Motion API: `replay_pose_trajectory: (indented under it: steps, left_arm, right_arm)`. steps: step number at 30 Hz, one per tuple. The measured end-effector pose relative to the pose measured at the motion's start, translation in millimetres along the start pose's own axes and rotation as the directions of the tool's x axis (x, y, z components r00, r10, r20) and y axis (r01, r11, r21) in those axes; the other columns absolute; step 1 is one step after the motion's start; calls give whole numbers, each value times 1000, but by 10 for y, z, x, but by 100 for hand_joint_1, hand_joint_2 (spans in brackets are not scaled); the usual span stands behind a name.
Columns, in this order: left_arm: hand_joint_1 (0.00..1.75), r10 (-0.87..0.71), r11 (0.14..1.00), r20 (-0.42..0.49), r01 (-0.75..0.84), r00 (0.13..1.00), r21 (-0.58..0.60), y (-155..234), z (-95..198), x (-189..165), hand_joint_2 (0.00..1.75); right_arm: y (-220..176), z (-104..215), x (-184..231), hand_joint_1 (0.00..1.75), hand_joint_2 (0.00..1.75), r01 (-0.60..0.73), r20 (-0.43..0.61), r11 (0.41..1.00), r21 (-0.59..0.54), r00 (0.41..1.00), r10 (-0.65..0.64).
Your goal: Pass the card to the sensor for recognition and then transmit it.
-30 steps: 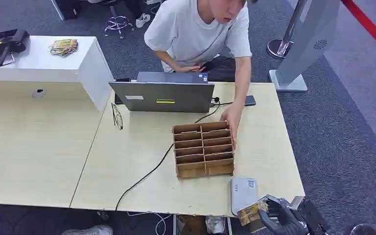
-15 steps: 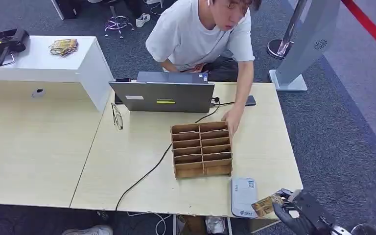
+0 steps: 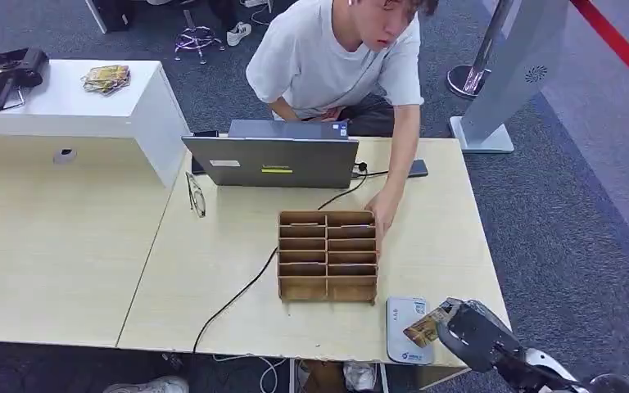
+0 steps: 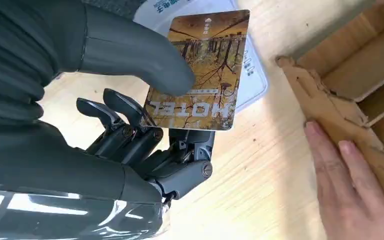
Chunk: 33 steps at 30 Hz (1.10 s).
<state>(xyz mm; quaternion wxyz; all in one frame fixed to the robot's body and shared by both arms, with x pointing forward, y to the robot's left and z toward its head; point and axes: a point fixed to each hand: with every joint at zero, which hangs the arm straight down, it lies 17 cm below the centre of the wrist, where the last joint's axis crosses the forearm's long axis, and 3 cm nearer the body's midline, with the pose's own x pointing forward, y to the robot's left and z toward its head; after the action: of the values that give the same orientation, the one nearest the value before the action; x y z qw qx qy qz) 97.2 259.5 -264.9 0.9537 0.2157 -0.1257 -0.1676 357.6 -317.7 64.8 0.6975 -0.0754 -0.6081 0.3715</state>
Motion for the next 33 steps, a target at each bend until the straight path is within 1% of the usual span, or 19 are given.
replay_pose_trajectory:
  steps: [11, 17, 21, 26, 28, 33]
  left_arm:
    - [0, -13, 1000, -3, 13, 1000, 0, 2, -1, -4, 0]
    - [0, -17, 1000, -2, 17, 1000, 0, 2, -1, -3, 0]
    - [0, -17, 1000, -2, 17, 1000, 0, -2, 1, -1, 0]
    - [0, -17, 1000, -2, 17, 1000, -1, -6, 3, -1, 0]
    - [0, -17, 1000, -2, 17, 1000, -1, -8, 4, 0, 0]
    - [0, -12, 1000, -4, 12, 1000, -5, -23, 11, 0, 0]
  right_arm:
    - [117, -157, -176, 175, 175, -74, -64, 996, 54, 995, 77]
    - [138, -229, -304, 175, 175, -156, -100, 987, 25, 982, 158]
    - [164, -307, -348, 175, 175, -215, -118, 976, -30, 971, 210]
    - [251, -415, -258, 175, 175, -284, -106, 954, -102, 956, 273]
    - [293, -463, -169, 175, 175, -301, -90, 944, -136, 952, 291]
    - [361, -582, 245, 175, 175, -343, -5, 899, -273, 935, 355]
